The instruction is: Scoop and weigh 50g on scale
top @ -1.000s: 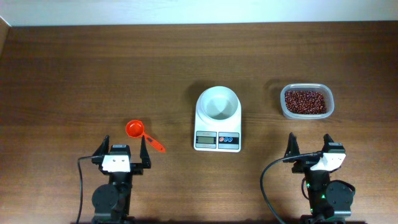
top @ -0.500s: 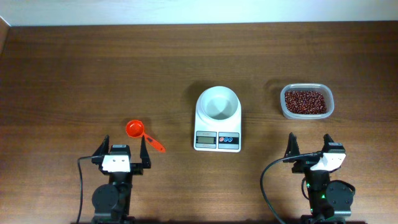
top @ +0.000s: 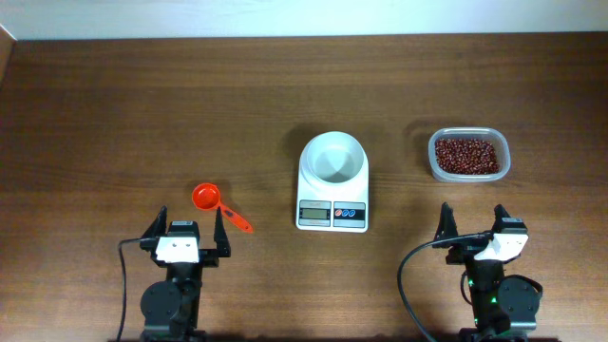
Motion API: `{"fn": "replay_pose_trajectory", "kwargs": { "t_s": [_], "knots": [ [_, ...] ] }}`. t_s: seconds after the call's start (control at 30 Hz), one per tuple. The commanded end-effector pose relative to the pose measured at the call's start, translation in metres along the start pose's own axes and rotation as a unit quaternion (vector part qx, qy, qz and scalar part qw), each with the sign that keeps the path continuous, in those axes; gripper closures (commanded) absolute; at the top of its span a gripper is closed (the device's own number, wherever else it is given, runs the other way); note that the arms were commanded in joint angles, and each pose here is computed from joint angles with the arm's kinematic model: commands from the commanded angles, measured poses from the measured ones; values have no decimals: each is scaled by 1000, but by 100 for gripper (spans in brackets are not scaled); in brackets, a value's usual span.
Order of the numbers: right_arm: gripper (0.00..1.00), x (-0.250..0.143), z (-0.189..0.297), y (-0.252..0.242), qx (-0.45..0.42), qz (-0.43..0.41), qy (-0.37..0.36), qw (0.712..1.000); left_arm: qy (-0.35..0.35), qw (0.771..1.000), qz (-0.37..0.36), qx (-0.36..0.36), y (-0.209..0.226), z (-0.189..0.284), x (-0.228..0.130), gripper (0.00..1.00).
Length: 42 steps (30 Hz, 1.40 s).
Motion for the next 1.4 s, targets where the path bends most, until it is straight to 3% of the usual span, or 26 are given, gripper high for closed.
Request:
{"fn": "replay_pose_trajectory", "kwargs": {
  "t_s": [0.0, 0.53, 1.07, 1.37],
  "knots": [
    [1, -1, 0, -3, -7, -1, -3, 1000, 0, 1000, 5, 5, 2, 0, -1, 1],
    [1, -1, 0, -3, -7, -1, -3, 1000, -20, 999, 6, -28, -7, 1, 8, 1],
    [1, -1, 0, -3, -7, -1, -3, 1000, -16, 997, 63, -50, 10, 29, 80, 1],
    [1, -1, 0, -3, -7, -1, -3, 1000, 73, 992, 88, -50, 22, 8, 108, 1]
  ]
}}
Point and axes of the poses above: each gripper's point midway between its finger pads, its own z axis back along the fingers, its own y axis along the line the jaws close on, x = y × z, the point moved 3 cm from there along z, back along the fingers, and after that the axes turned 13 degrees about -z, right-handed, at the moved point
